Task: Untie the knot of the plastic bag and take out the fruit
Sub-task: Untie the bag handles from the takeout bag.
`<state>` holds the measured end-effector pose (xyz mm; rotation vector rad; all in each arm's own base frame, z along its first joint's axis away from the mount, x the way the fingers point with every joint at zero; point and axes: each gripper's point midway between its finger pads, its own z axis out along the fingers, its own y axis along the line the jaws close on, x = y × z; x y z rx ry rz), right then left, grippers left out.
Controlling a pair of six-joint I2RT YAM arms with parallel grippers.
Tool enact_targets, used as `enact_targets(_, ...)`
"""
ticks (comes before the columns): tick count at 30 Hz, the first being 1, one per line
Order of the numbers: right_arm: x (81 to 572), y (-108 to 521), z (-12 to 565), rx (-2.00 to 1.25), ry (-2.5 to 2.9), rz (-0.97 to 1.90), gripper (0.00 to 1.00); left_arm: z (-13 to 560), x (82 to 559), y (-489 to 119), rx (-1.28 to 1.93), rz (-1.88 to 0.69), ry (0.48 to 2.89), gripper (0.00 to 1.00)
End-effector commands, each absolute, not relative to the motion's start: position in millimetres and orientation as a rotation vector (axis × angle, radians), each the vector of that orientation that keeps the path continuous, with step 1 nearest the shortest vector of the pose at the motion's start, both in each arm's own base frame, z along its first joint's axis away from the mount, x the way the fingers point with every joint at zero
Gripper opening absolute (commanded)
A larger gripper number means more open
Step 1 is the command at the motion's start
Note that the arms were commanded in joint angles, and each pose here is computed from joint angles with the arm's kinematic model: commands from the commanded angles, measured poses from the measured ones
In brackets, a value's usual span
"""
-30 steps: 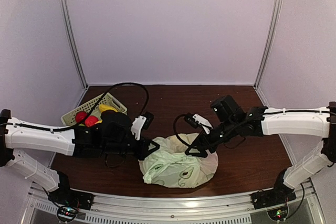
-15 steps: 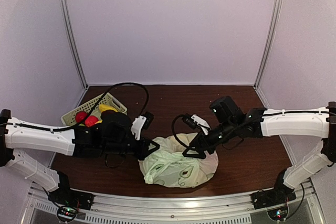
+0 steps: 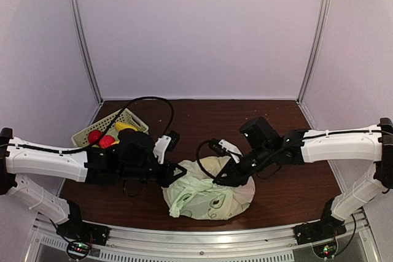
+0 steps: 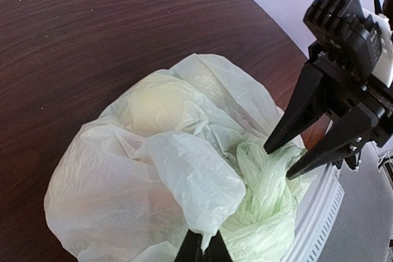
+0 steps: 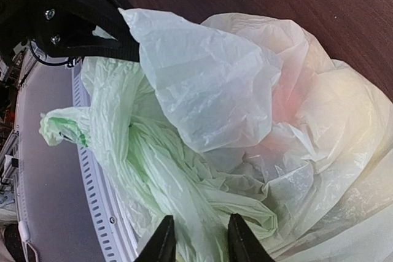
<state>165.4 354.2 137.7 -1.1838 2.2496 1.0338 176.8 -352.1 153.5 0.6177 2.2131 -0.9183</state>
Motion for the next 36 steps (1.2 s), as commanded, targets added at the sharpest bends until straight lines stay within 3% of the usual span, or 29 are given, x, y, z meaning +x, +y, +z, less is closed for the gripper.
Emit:
enact_targets(1,170,357,135,-1.152,2.245,1.007,0.22,167,181,-354,0.582,-0.948,2.180,0.00)
enact_targets(5,181,354,154,-1.053,2.185,0.987,0.01,161,187,-343,0.518,-0.878,2.226,0.00)
enact_targets(6,184,352,159,-1.019,2.173,0.979,0.00,160,189,-340,0.500,-0.857,2.238,0.00)
enact_targets(18,234,274,212,-0.480,2.039,0.681,0.00,187,202,-316,0.307,-0.840,2.199,0.00)
enact_targets(29,221,259,162,-0.365,2.142,0.733,0.00,158,185,-307,0.359,-0.873,2.254,0.00)
enact_targets(32,219,259,166,-0.364,2.128,0.749,0.00,172,184,-311,0.436,-0.869,2.217,0.13)
enact_targets(36,219,258,173,-0.379,2.121,0.742,0.00,214,190,-321,0.542,-0.837,2.124,0.43)
